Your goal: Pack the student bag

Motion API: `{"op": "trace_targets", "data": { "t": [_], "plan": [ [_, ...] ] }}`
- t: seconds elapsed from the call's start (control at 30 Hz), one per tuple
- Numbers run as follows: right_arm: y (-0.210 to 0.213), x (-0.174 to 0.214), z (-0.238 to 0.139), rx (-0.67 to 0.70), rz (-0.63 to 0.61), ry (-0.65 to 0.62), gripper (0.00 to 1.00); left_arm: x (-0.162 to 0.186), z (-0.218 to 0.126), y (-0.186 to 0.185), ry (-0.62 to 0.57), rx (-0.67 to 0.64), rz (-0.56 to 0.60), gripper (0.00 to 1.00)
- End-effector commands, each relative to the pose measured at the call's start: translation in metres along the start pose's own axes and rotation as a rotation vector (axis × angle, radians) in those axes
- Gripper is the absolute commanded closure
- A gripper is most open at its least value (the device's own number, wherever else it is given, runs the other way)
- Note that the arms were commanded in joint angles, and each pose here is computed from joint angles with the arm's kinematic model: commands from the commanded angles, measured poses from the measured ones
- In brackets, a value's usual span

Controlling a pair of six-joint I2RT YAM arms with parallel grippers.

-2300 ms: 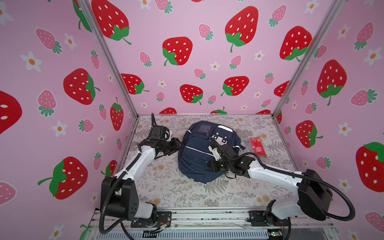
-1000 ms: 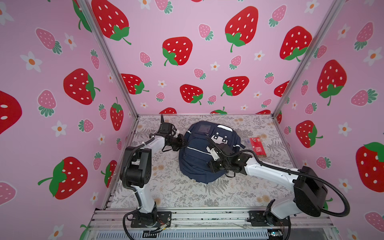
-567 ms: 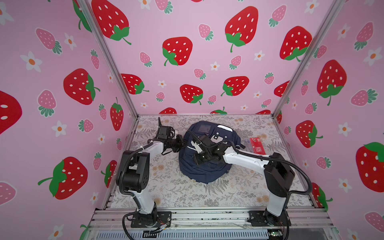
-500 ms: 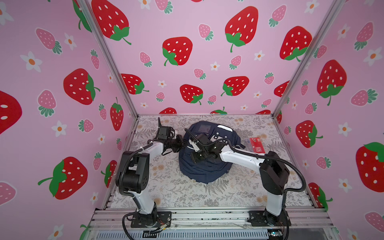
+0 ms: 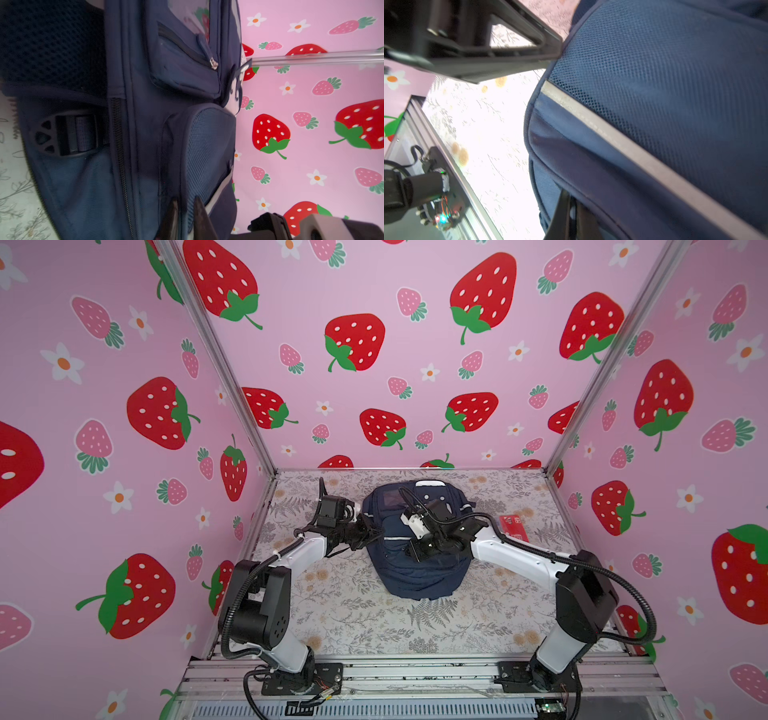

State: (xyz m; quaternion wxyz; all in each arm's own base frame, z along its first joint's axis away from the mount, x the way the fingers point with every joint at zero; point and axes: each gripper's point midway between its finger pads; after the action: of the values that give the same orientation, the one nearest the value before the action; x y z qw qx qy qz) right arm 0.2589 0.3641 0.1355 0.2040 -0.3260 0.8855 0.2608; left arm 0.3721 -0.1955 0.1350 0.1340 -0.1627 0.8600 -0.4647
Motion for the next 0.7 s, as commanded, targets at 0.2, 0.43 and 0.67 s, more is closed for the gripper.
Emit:
{"op": "trace_targets", "data": {
  "t": [0.2,0.43,0.67],
  "plan": [
    [0.003,0.025,0.004,-0.041,-0.002,0.009,1.00,0.001,0.006,0.000,0.050,-0.025,-0.002,0.56],
    [0.010,0.024,0.006,-0.056,0.008,-0.006,1.00,0.000,0.015,0.000,0.060,-0.004,-0.032,0.53],
    [0.015,0.022,0.005,-0.056,0.007,-0.012,1.00,0.004,0.027,0.000,0.085,0.007,-0.055,0.57]
  ]
}}
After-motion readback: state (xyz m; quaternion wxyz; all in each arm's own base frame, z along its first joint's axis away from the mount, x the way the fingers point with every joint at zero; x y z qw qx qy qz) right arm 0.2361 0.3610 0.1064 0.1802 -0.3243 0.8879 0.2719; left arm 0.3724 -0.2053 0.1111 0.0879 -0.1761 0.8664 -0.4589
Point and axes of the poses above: each gripper's point midway between its finger pads, its own z axis out along the fingers, its own y axis along the line the jaws close on, x = y × z, and after that the axes turned 2 degrees about -z, right-handed
